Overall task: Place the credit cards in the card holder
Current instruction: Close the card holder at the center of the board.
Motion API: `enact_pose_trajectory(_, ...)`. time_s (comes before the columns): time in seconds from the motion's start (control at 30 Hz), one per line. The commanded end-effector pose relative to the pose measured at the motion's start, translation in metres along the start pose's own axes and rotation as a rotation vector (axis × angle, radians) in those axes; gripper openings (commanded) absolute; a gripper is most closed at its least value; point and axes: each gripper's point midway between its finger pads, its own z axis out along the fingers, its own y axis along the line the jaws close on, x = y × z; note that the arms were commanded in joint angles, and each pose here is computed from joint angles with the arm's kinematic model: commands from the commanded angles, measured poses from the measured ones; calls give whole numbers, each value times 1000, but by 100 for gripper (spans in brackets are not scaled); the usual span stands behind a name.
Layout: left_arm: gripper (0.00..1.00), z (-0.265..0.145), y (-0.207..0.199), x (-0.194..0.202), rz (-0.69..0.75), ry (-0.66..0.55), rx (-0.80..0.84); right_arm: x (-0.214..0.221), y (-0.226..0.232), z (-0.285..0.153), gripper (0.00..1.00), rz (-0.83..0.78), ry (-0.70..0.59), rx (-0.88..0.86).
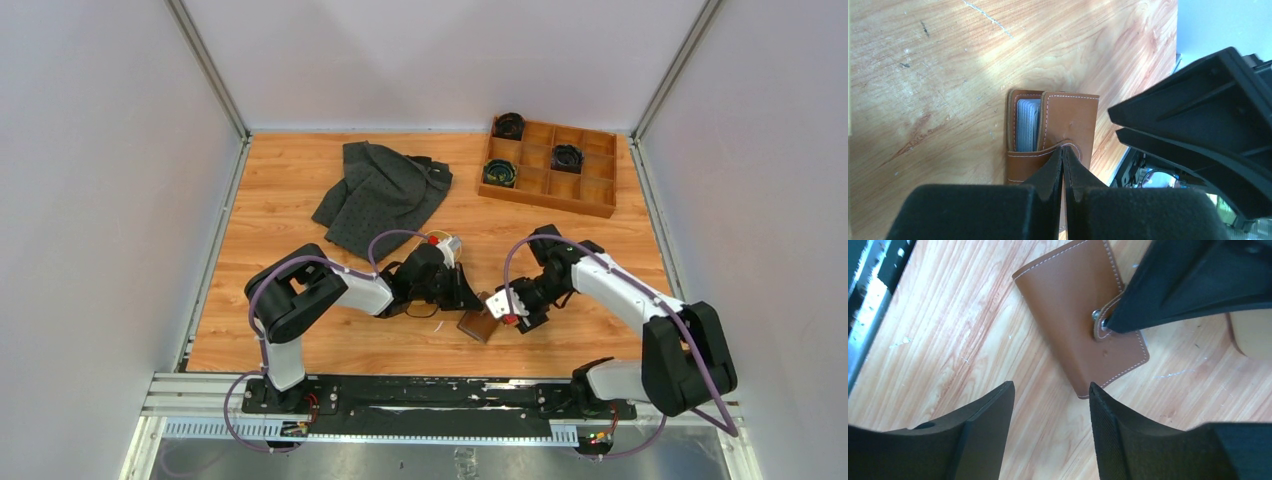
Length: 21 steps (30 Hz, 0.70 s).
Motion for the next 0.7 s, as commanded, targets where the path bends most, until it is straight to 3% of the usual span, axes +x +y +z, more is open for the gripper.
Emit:
enact_pose_trajectory(0.0,2,-9,76,54,-41,155,-245,-29,-2,-14,57,75,-133,12)
enact_pose_trajectory(0.27,3,-7,76,55,-38,164,-240,-40,-25,-4,36,89,-245,65)
enact_pose_trajectory(0.67,3,-7,76,56,-37,169,-239,-29,-29,26,31,54,-185,62)
